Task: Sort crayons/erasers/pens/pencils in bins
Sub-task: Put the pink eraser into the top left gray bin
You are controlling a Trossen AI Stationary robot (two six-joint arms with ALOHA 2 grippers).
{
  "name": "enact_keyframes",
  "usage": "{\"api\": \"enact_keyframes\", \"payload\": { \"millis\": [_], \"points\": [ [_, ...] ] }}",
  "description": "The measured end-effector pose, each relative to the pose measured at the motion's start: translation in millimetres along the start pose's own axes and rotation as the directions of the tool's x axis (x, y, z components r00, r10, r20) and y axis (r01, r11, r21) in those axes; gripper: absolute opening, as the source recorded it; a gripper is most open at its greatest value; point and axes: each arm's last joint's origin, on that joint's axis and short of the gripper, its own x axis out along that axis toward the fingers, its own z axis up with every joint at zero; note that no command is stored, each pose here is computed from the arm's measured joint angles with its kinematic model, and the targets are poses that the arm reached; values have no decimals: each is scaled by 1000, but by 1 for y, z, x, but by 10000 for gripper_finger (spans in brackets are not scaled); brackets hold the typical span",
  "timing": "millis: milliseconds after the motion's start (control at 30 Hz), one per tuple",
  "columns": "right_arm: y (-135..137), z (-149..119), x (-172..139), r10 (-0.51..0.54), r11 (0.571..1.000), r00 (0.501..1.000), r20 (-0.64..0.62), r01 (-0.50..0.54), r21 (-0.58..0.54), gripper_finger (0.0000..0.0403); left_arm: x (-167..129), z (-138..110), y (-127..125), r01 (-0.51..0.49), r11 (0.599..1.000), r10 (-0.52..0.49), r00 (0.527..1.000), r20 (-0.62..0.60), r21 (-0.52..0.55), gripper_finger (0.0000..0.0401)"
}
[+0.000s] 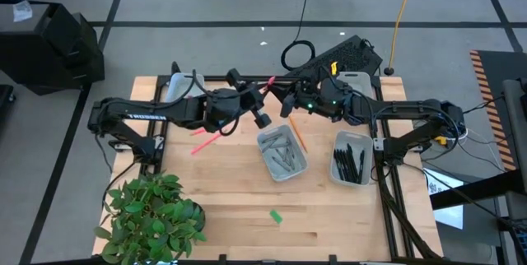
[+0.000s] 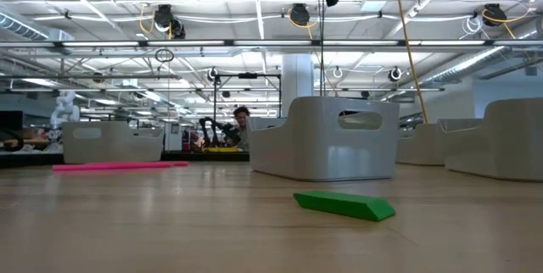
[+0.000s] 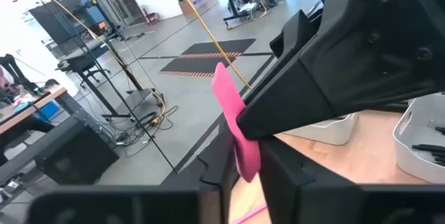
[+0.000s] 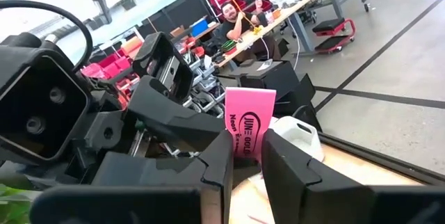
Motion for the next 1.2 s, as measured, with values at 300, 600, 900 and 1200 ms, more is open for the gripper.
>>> {"api": "enact_keyframes", "payload": {
  "millis": [300, 600, 900, 1200],
  "points": [
    [1, 0, 0, 12, 1000, 1000, 3, -12, 3, 78, -2, 1, -2, 0, 1000, 0, 1000, 4, -21, 22],
    [12, 27, -28, 98, 992, 993, 67, -92, -83, 193, -25, 1, 14, -37, 999, 38, 997, -65, 19, 19],
    [10, 31, -67, 50, 972, 993, -103, -72, -223, 229, -57, -59, 75, -275, 961, 203, 776, -597, -29, 22],
    [3, 13, -87, 63, 975, 986, -156, -94, -204, 220, -27, -140, 114, -562, 808, 30, 341, -939, -178, 23]
  ]
}}
